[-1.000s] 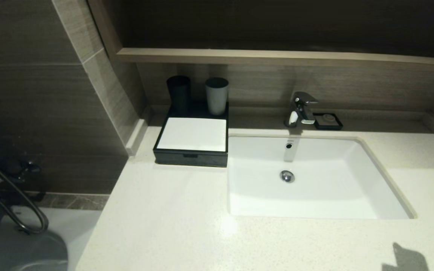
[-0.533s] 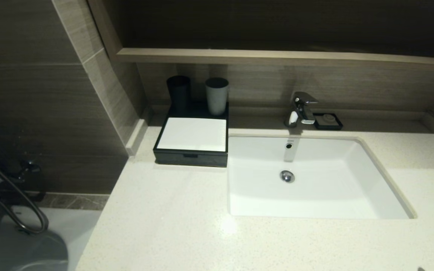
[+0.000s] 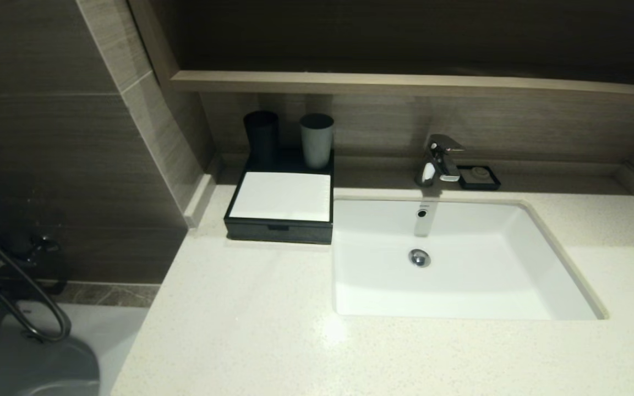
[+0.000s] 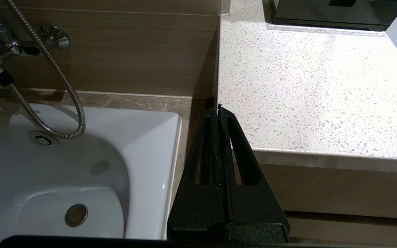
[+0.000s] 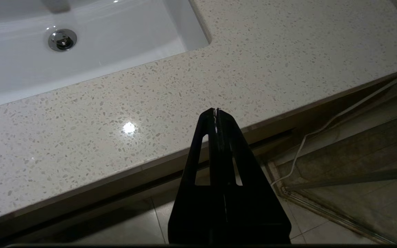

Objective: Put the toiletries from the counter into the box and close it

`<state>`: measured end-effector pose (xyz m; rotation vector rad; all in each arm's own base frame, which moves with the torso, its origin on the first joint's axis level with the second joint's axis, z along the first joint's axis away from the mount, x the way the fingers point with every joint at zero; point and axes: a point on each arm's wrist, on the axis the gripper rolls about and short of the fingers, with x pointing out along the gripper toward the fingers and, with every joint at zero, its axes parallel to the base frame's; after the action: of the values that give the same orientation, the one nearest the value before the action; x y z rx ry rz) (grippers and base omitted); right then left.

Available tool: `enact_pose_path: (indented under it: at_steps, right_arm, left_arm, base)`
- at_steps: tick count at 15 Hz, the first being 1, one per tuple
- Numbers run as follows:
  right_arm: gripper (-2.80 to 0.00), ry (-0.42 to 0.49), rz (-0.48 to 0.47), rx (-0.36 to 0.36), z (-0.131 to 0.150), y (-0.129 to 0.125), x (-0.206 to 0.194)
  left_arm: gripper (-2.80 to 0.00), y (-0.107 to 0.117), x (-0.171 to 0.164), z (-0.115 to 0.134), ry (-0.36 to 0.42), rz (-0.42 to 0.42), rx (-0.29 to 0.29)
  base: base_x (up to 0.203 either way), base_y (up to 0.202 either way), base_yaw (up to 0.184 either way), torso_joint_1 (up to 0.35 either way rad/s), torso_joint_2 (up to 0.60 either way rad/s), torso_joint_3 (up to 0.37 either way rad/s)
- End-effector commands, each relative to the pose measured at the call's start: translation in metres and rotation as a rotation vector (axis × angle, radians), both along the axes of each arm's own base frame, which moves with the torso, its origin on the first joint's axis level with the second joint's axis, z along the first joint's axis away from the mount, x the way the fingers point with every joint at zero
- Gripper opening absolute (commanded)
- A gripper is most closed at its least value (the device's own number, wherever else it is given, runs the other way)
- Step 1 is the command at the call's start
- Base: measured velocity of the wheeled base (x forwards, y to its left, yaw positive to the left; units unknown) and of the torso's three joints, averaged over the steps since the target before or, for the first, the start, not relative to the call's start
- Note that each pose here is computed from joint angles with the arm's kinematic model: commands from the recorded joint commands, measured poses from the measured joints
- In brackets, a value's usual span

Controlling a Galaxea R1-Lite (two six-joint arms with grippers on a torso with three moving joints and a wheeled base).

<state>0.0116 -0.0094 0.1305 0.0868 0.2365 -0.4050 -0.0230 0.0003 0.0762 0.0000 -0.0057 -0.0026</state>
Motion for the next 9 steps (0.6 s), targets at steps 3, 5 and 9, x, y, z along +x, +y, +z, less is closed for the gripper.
enact_pose_path:
  at_steps: [3, 5, 9]
  right_arm:
    - [-2.8, -0.049, -0.07, -0.016, -0.016, -0.001, -0.014]
    - [-2.8, -0.075, -0.083, -0.013, -0.021, -0.001, -0.018]
    - [-2.8, -0.17, 0.022, 0.009, -0.022, 0.002, -0.028]
  left_arm:
    - [-2.8, 0.0, 0.0, 0.0, 0.001, 0.001, 0.0]
    - [-2.8, 0.0, 0.0, 0.0, 0.0, 0.001, 0.0]
    - [-2.8, 0.0, 0.0, 0.0, 0.0, 0.001, 0.0]
  base:
    - [0.0, 0.0, 0.0, 0.0, 0.0, 0.0]
    - [0.0, 0.0, 0.0, 0.0, 0.0, 0.0]
    - [0.0, 0.0, 0.0, 0.0, 0.0, 0.0]
